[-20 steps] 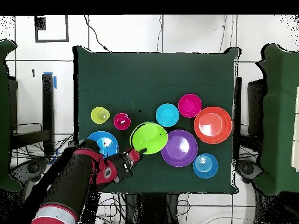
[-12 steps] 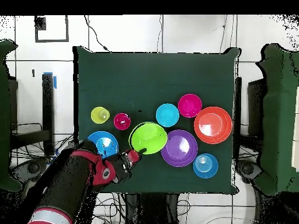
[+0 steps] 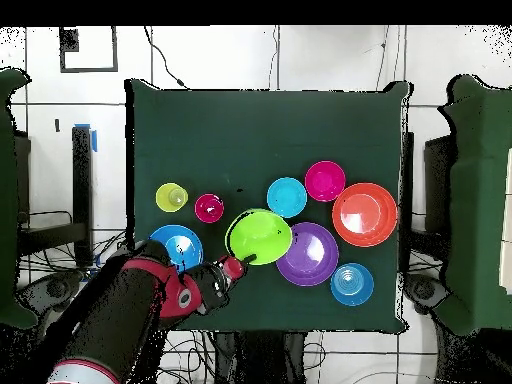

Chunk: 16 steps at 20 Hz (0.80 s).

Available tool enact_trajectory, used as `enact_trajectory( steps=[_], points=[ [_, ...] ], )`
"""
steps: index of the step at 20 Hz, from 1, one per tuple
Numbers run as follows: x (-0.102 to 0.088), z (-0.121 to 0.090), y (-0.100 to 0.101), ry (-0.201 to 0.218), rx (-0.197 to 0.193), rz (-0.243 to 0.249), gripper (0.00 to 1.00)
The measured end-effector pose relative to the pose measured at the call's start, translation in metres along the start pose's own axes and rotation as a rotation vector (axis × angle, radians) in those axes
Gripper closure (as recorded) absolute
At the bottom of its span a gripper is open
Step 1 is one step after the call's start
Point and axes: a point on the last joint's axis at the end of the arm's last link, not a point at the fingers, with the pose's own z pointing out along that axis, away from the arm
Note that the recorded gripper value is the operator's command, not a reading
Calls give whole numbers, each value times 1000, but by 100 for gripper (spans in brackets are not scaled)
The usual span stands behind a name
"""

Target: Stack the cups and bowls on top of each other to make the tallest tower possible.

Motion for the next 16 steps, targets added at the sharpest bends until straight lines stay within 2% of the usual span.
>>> enact_trajectory(
  steps=[6,16],
  points=[
    [2,2,-1,15,-1,14,100],
    [2,2,3,72,-55,103,100]
  ],
)
